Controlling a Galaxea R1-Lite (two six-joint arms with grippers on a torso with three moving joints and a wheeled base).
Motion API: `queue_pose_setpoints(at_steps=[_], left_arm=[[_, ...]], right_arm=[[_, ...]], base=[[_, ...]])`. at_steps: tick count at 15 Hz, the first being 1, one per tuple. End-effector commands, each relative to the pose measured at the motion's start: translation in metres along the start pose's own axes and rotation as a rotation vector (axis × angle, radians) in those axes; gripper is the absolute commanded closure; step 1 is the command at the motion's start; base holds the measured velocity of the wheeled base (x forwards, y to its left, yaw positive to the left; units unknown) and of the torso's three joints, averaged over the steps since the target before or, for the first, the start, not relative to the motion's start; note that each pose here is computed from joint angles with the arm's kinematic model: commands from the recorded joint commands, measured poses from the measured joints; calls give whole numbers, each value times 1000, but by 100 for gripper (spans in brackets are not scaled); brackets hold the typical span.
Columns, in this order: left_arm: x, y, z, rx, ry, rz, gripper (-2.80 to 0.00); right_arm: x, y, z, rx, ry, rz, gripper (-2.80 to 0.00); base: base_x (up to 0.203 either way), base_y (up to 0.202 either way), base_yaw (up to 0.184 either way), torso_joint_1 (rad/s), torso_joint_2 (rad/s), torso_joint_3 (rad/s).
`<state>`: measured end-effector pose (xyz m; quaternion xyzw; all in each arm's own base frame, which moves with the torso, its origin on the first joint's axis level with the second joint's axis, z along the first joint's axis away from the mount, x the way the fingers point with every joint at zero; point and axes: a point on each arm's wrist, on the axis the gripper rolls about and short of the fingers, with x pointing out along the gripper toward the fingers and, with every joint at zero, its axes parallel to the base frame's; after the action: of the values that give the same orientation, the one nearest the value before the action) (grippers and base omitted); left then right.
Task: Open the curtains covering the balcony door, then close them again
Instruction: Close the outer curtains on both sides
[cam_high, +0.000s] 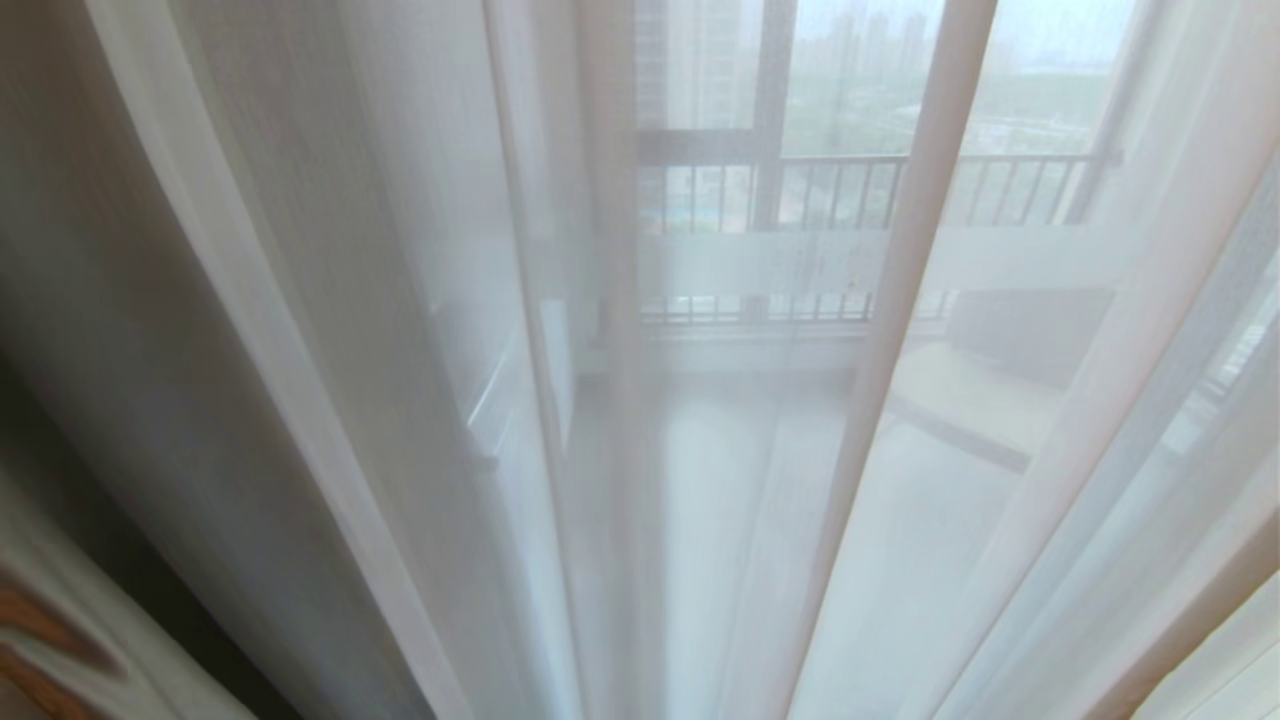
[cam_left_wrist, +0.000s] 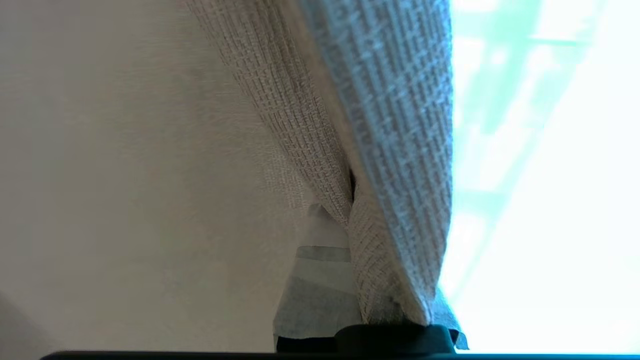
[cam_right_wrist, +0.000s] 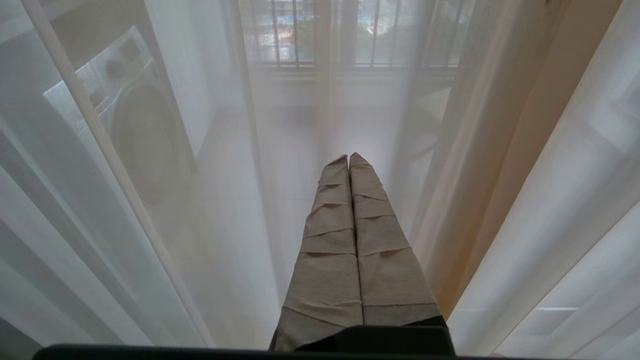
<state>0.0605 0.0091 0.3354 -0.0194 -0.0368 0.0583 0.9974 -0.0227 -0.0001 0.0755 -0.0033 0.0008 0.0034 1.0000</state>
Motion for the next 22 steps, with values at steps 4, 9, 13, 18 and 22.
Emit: queue_pose_setpoints(at_steps=[4, 9, 13, 18, 22], left_arm=[[-4, -11, -2, -12, 6, -189, 0], [12, -27, -6, -2, 62, -365, 0], [29, -46, -9, 6, 89, -477, 0], [44, -83, -12, 5, 86, -581, 0], [49, -119, -13, 19, 114, -627, 0]], right_arm=[[0, 0, 0, -1, 0, 1, 0], [0, 0, 0, -1, 0, 1, 0], [0, 0, 0, -1, 0, 1, 0], [0, 0, 0, 0, 0, 1, 0], [0, 0, 0, -1, 0, 1, 0]], base=[[0, 0, 0, 0, 0, 0], [0, 0, 0, 0, 0, 0], [0, 0, 0, 0, 0, 0], [0, 0, 0, 0, 0, 0], [0, 0, 0, 0, 0, 0]])
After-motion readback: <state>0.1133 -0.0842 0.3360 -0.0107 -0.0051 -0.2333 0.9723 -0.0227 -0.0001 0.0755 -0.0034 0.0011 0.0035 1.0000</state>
